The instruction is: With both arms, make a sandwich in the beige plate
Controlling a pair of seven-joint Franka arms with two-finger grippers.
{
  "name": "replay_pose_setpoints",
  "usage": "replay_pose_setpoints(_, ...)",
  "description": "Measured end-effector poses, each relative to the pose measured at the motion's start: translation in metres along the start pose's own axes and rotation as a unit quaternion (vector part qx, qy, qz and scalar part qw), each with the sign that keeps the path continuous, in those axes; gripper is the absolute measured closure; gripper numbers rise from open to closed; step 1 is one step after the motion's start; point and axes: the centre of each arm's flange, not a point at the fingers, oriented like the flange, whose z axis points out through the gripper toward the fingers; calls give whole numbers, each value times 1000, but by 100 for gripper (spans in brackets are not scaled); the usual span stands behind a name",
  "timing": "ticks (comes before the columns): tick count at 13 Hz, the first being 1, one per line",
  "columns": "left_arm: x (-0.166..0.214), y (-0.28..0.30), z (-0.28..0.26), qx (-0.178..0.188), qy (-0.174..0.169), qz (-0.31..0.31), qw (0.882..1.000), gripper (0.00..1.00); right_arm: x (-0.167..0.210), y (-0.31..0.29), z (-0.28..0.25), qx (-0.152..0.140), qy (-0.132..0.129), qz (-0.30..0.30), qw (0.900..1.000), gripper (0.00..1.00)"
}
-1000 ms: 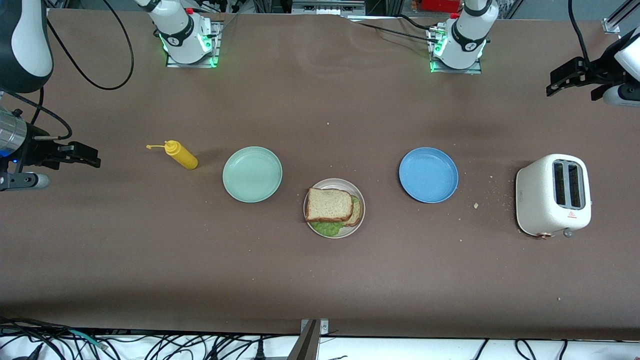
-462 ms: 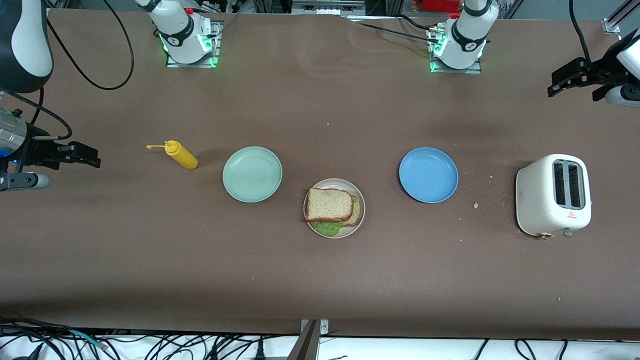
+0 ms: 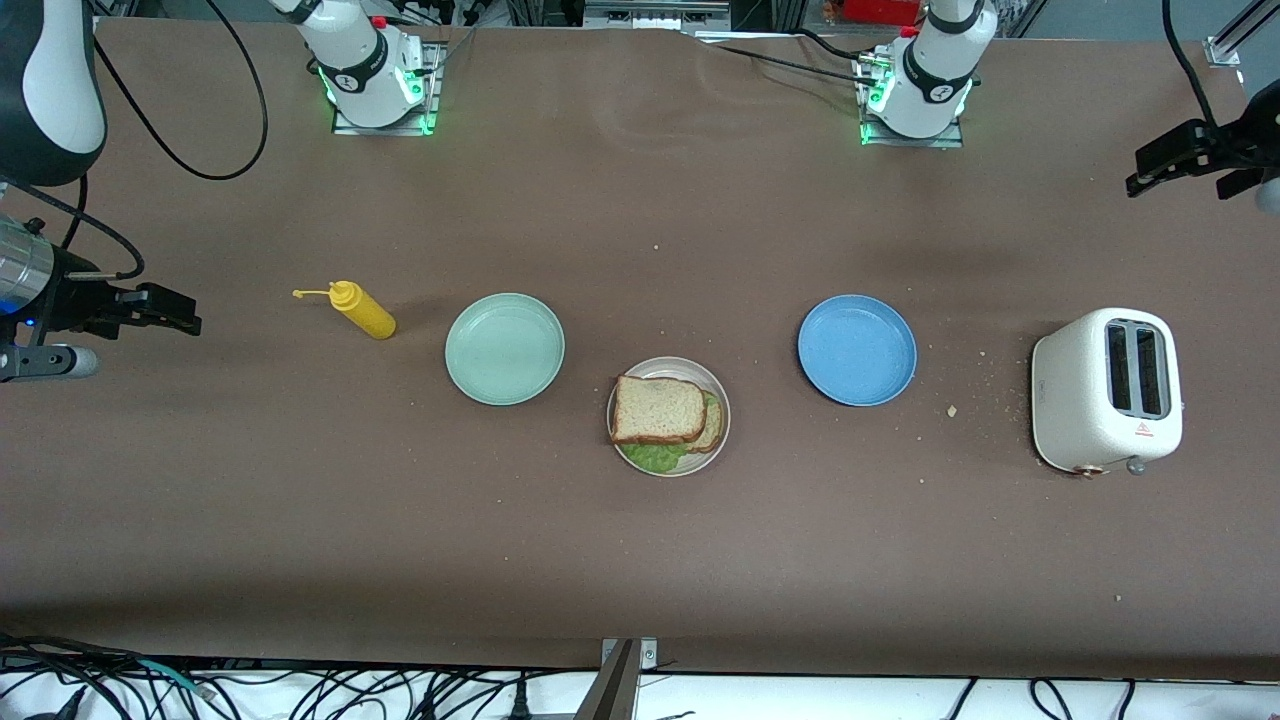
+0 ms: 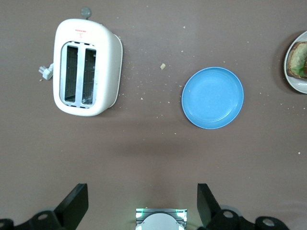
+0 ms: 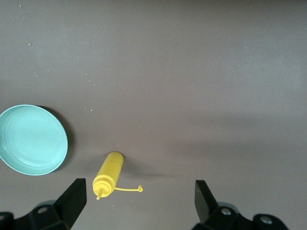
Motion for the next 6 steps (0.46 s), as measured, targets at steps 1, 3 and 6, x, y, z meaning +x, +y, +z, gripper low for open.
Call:
replay_pose_setpoints(1,0,-4,0,-1,0,-4,1000,0,0,0,0,0,0,0,1000,0)
replay_pose_setpoints(3,-1,-12,0,-2,0,-11,1000,0,0,0,0,0,0,0,1000,0)
replay_pose_setpoints(6,-2,-23,0,-3,0,-22,1000,0,0,0,0,0,0,0,1000,0)
